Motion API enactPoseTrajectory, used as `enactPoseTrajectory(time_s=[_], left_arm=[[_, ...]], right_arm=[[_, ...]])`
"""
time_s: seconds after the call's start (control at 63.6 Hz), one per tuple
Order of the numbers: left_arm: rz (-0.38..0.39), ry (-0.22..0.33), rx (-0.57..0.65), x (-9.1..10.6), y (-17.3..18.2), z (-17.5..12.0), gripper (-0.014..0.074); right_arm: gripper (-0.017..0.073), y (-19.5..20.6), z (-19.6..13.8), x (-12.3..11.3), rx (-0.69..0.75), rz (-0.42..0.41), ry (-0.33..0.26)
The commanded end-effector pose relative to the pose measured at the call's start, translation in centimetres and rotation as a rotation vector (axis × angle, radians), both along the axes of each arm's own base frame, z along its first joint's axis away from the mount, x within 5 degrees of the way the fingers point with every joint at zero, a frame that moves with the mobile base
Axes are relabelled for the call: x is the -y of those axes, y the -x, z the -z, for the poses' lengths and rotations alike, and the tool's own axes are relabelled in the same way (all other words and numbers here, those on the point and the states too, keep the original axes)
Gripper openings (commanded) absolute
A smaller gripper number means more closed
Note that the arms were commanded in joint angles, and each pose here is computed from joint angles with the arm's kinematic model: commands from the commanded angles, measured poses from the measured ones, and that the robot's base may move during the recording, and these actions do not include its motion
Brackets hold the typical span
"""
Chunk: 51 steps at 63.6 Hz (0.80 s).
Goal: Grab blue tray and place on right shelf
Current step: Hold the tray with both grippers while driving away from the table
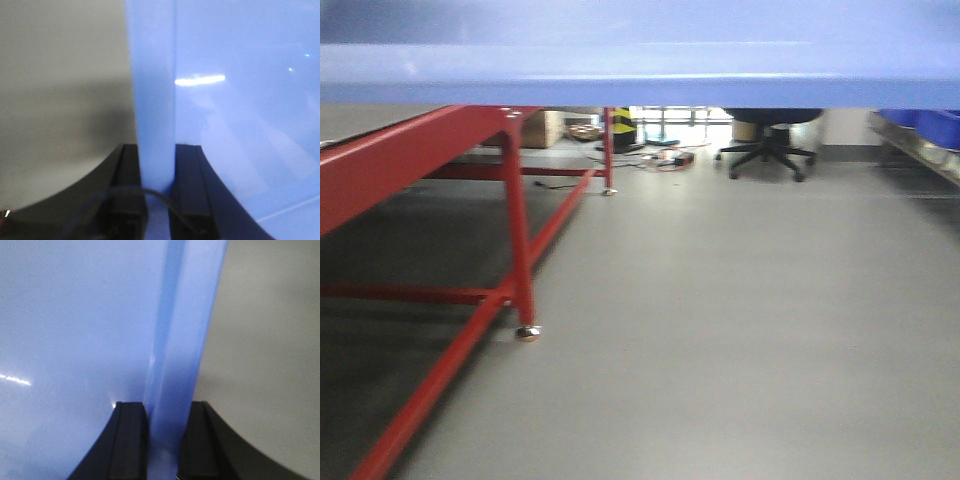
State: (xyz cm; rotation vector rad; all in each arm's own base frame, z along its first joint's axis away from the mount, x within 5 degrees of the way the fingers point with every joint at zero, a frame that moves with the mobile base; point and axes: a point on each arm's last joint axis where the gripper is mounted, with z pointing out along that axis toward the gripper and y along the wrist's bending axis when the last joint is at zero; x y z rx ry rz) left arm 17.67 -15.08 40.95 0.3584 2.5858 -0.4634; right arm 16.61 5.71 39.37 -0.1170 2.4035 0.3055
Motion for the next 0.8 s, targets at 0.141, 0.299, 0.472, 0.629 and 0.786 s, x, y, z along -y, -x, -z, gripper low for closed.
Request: enactPoseTrajectory(time_s=[0.141, 0.299, 0.472, 0.629, 0.786], left_arm=[[0.026, -0.061, 0.004, -1.04, 1.01, -0.91, -0.0048], [0.026, -0.061, 0.004, -1.04, 1.01, -0.91, -0.0048], [0.026, -0.061, 0.004, -1.04, 1.01, -0.91, -0.0048], [0.028, -0.057, 0.001, -1.0, 1.04, -0.91, -0.0048], [0.029, -0.053, -0.002, -0.97, 1.07, -0.91, -0.0048]], right_arm=[[0.0066, -0.06, -1.77, 0.52, 0.125, 0.006, 0.029], [0.0066, -0.06, -1.77, 0.52, 0.125, 0.006, 0.029], [0.0066, -0.04, -1.79, 0.52, 0.126, 0.006, 0.029], [0.0066, -0.04, -1.79, 0.52, 0.126, 0.006, 0.029], [0.0066, -0.04, -1.79, 0.52, 0.126, 0.006, 0.029]])
